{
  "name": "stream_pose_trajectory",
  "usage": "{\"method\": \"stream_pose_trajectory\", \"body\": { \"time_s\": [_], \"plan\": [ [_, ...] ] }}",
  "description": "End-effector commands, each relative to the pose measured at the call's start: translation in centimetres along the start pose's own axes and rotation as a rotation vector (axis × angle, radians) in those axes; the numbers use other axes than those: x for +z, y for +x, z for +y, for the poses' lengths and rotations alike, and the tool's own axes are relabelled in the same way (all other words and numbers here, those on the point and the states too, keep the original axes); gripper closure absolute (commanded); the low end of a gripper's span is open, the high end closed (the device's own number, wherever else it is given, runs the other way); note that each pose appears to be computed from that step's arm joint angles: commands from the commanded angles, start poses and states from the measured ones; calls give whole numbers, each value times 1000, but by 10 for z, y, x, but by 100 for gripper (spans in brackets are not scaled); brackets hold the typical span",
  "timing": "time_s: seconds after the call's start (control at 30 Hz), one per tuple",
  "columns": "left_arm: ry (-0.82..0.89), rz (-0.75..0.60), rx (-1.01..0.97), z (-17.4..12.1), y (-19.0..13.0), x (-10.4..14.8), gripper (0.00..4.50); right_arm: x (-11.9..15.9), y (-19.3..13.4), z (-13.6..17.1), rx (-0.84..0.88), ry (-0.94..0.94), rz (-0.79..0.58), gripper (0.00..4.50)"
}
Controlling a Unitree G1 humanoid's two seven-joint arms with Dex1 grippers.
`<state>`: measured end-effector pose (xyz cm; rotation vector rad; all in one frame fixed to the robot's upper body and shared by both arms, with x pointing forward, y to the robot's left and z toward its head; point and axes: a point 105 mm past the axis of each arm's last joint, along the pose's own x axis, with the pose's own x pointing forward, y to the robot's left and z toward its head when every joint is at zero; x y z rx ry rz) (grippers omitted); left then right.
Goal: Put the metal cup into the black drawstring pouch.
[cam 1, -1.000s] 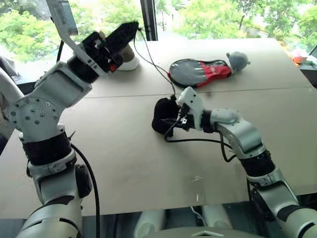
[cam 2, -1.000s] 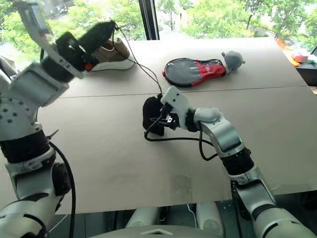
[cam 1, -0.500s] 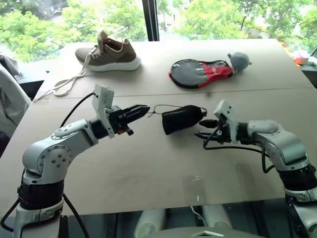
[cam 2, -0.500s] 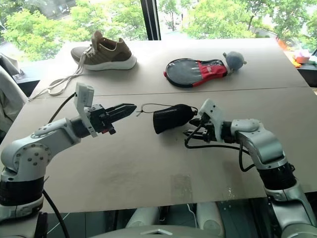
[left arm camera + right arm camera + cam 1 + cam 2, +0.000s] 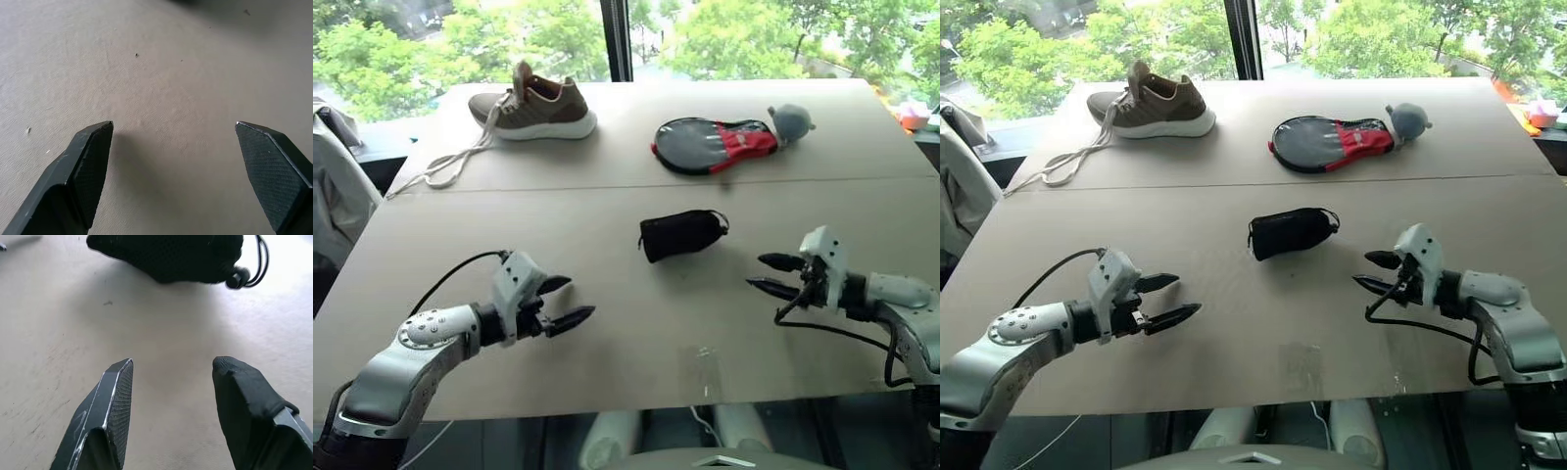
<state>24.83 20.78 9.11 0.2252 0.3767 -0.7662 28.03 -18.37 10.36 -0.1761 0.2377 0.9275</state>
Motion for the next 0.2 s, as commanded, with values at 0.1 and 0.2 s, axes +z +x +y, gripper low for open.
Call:
{"method": "stream_pose_trajectory", "body": {
  "time_s": [0.1, 0.2],
  "plan": [
    [126, -90, 139, 12, 0, -4, 34, -10, -29, -24, -130, -22, -132, 193],
    [151, -92, 150, 13, -3, -9, 34, -11, -31, -25, -127, -37, -159, 193]
  ]
}}
